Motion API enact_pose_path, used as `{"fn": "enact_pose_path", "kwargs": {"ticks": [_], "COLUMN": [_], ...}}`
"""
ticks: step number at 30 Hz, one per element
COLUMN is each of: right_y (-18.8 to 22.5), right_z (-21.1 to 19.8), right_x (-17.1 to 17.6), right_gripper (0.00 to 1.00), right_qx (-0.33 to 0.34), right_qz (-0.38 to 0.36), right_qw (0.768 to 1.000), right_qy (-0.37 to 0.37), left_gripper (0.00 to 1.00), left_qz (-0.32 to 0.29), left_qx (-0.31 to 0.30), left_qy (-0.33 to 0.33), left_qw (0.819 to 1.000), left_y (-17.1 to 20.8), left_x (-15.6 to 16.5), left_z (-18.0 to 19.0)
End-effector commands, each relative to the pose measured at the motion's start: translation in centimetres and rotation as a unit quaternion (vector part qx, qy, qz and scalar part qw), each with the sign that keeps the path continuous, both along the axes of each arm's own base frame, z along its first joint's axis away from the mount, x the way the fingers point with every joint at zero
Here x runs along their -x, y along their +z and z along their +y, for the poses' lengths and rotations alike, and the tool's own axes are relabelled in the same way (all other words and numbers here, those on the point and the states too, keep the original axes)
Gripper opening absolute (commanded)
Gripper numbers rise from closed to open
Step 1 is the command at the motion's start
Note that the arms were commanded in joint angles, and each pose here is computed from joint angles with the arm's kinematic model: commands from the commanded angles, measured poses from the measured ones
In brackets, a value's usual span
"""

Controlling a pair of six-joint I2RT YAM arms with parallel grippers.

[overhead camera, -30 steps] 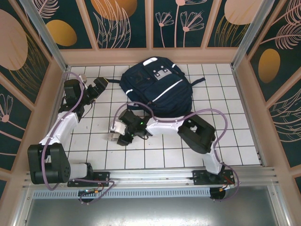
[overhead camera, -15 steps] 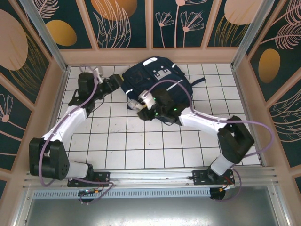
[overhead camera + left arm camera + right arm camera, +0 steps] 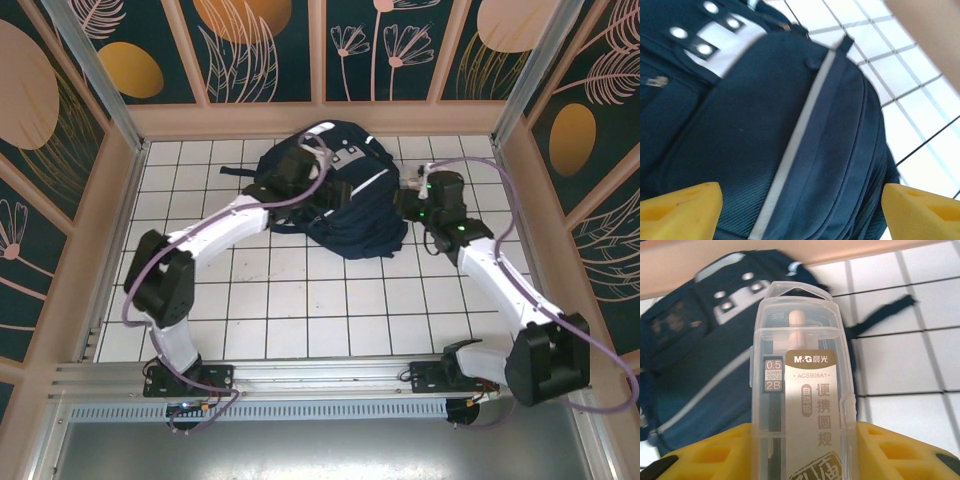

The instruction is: Pack the student bag

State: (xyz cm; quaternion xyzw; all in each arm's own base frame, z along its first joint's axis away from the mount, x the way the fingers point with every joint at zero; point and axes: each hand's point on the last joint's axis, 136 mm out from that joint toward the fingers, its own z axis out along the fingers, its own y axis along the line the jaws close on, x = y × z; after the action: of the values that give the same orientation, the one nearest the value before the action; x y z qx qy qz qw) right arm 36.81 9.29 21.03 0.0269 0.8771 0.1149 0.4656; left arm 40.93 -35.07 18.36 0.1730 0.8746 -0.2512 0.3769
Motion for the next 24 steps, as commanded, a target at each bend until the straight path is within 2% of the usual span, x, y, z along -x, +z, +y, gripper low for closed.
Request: {"fn": "enact_pose_path", "kwargs": {"ticks": [1,4,10,14,17,19,20,22,24], "right_y": [0.6,0.1,-0.2,-0.5,-0.8,-1.1,-1.2,-1.3,-1.2], "right_z": [-3.0,-5.7,-7.0,-6.6,-6.1,-5.7,-5.4,-4.2,-3.1], "right_x": [1.2,2.0,3.0,3.1,3.1,3.1,3.1,2.8,2.4], "right_gripper": [0.47,0.47,0.46,0.45,0.44,0.44,0.44,0.44,0.44], "right_qx": [-0.023,-0.02,-0.069,-0.078,-0.088,-0.096,-0.102,-0.126,-0.147], "right_qz": [-0.004,0.001,-0.01,-0.009,-0.007,-0.004,-0.001,0.005,0.003], "right_qw": [0.999,0.997,0.995,0.995,0.995,0.994,0.994,0.992,0.989], "right_qy": [-0.042,-0.074,-0.076,-0.065,-0.054,-0.044,-0.037,-0.014,0.004], "left_gripper": [0.82,0.81,0.79,0.69,0.52,0.32,0.26,0.21,0.08], "left_qz": [-0.031,-0.032,-0.031,-0.045,-0.05,-0.047,-0.044,-0.043,-0.044], "left_qx": [-0.084,-0.123,-0.17,-0.195,-0.208,-0.211,-0.209,-0.201,-0.194], "left_qy": [-0.027,-0.044,-0.039,-0.018,-0.013,-0.017,-0.02,-0.024,-0.024], "left_qw": [0.996,0.991,0.984,0.98,0.977,0.976,0.977,0.978,0.98], "left_y": [-1.9,-4.0,-6.8,-7.3,-7.5,-7.5,-7.3,-6.6,-5.6], "left_x": [0.7,1.1,0.0,-1.4,-2.1,-2.2,-2.2,-2.1,-2.1], "left_z": [-1.3,-3.0,-4.1,-3.8,-3.8,-4.1,-4.3,-4.6,-4.6]}}
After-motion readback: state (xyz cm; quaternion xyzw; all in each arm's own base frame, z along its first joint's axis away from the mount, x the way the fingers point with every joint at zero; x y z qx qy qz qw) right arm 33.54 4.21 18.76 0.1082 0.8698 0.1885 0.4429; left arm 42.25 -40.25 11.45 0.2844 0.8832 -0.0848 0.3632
